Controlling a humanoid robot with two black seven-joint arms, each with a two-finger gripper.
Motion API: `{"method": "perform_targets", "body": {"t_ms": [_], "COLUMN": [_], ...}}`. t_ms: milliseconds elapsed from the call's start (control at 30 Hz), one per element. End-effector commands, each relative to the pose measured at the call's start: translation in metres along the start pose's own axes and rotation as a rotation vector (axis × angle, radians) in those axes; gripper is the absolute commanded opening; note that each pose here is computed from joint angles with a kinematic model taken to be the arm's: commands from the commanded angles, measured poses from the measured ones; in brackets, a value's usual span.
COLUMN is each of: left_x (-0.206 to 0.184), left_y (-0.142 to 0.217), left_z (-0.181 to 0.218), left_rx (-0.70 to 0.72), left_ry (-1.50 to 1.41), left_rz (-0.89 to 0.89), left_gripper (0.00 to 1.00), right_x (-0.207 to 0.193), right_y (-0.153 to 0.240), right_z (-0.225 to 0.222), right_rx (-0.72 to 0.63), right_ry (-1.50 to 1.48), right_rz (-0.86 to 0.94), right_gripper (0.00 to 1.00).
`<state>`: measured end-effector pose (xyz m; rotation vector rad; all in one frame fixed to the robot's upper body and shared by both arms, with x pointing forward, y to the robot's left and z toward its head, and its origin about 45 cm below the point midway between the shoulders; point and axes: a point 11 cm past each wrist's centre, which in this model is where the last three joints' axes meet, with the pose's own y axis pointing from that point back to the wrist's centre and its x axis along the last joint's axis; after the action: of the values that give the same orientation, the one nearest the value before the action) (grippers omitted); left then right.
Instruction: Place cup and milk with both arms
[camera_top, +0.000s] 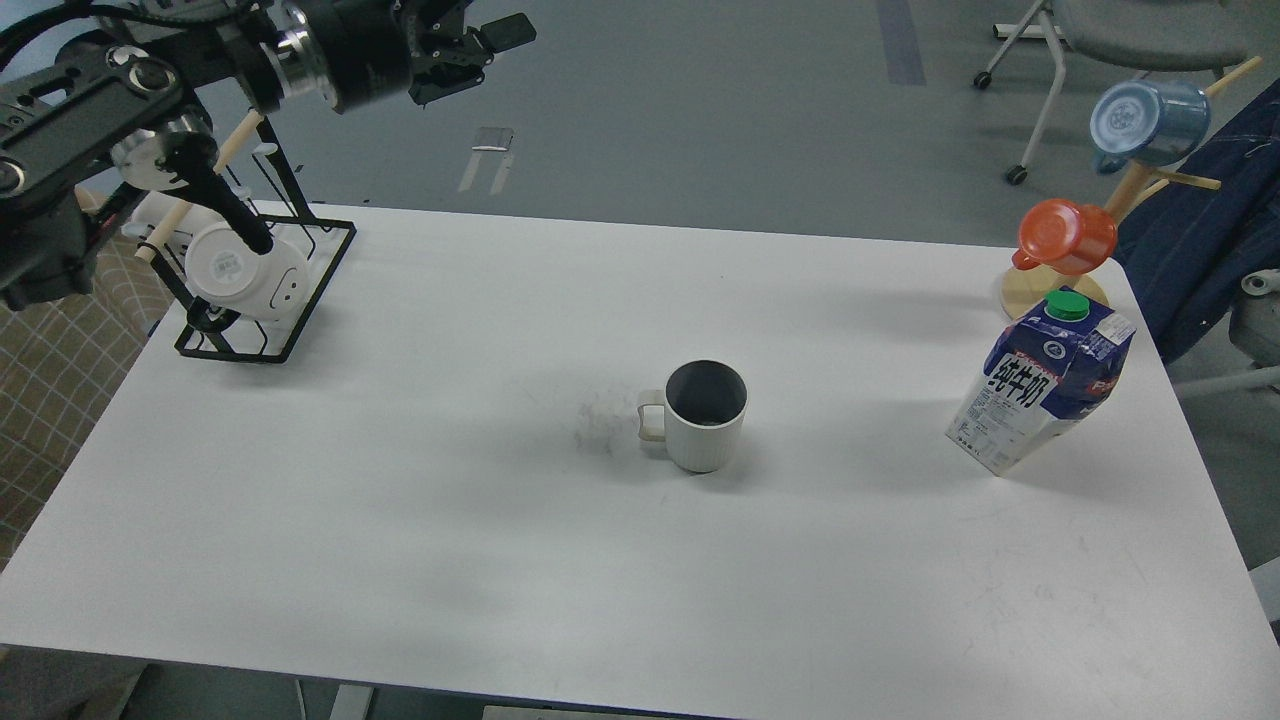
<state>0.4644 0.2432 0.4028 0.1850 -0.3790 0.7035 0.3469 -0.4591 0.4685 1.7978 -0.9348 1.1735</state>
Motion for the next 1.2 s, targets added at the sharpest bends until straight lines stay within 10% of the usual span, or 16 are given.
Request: {"method": "perform_targets", "body": {"t_ms": [0,1168], "left_x": [-0.001,-0.014], "left_y": [0.000,0.001], "left_z": [-0.001,-0.025], "left_rx": [0.001,0.033], "left_ry": [0.002,0.046], "left_rz": [-0.003,-0.017], "left_gripper": [0.90,0.91], "right_x": [-0.020,-0.239], "right_y": [0.012,0.016], "right_z": [0.022,0.034], "right_rx": [-0.105,0.039], "right_ry": [0.146,0.389], "right_rz": [-0.039,-0.200], "right_gripper": [1.00,1.00]}}
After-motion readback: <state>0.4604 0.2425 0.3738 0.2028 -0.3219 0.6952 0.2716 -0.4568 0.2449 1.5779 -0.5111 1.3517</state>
